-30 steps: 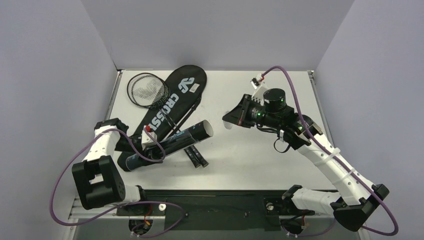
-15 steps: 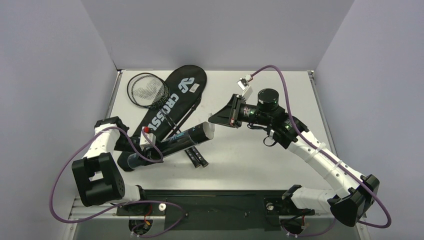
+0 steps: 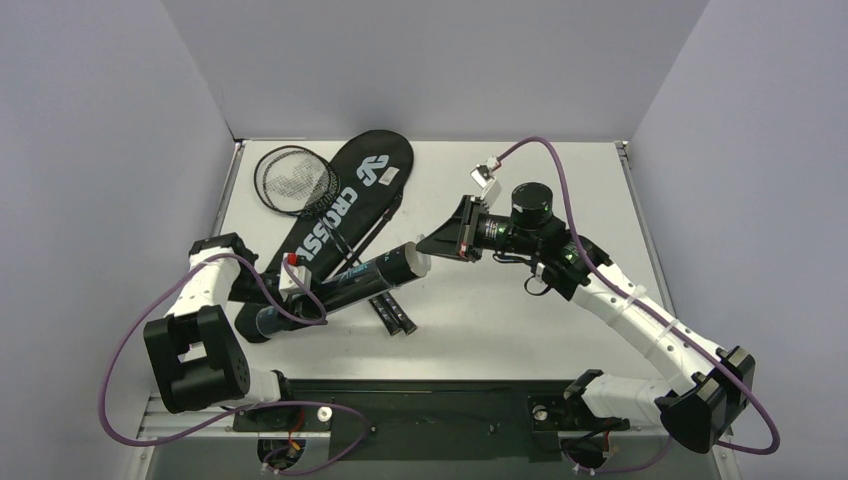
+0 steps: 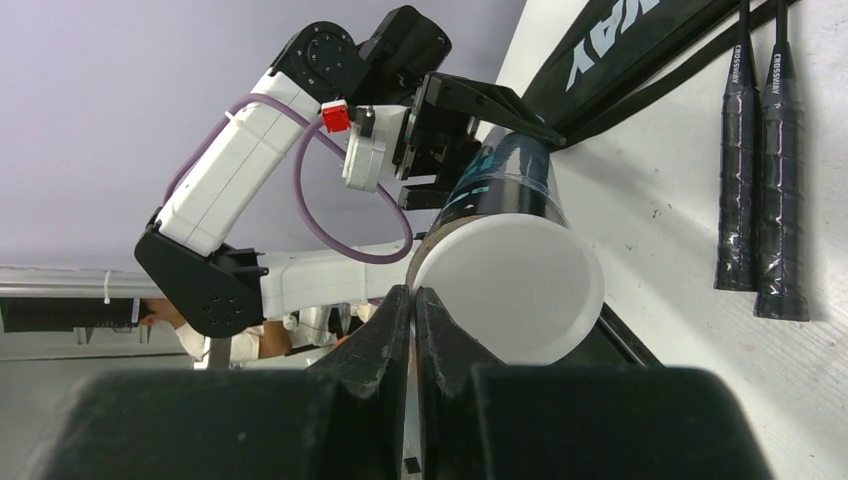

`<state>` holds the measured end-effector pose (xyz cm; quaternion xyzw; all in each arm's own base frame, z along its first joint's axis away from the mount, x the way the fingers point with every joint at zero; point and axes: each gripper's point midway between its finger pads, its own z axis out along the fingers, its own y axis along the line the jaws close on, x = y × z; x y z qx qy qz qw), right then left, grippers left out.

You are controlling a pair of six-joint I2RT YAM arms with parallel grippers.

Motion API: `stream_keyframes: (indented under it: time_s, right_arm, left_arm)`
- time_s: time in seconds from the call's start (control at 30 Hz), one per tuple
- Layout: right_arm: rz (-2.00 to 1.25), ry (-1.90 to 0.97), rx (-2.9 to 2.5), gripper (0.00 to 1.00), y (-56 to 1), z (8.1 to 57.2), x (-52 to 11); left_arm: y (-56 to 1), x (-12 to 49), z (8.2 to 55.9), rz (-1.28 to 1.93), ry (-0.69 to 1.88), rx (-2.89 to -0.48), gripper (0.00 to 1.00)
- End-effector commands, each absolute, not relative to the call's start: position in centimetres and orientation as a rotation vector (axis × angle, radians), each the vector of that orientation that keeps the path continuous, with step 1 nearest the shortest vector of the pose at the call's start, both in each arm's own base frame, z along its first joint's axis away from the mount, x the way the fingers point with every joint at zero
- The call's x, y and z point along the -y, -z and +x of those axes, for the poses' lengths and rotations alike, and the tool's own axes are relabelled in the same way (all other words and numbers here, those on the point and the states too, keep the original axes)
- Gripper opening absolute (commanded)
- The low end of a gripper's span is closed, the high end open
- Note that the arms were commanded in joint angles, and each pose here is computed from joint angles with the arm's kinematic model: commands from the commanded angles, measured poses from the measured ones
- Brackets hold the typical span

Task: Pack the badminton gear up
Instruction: Close the lid on the shuttle tube.

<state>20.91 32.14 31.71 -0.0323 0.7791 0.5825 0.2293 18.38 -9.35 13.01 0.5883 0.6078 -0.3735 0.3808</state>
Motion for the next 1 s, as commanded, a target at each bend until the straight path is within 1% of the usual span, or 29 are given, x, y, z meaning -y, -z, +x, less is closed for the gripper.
stream_keyframes:
  time_s: [0.0, 0.4, 0.97]
  right_arm:
    - [-0.148, -1.691, -2.063, 0.00, -33.5, 20.1, -32.7]
    - [-0.166, -1.760, -2.015, 0.00, -34.7, 19.6, -33.2]
    - [-0.174, -1.712, -2.110, 0.00, -32.2, 18.7, -32.6]
  left_arm:
    - [-15.1, 10.1, 18.5, 1.453, 0.982, -1.515, 0.12]
    - [-15.1, 10.1, 18.6, 1.453, 0.983, -1.517, 0.12]
    - [-15.1, 10.1, 18.6, 1.446, 0.989, -1.517, 0.12]
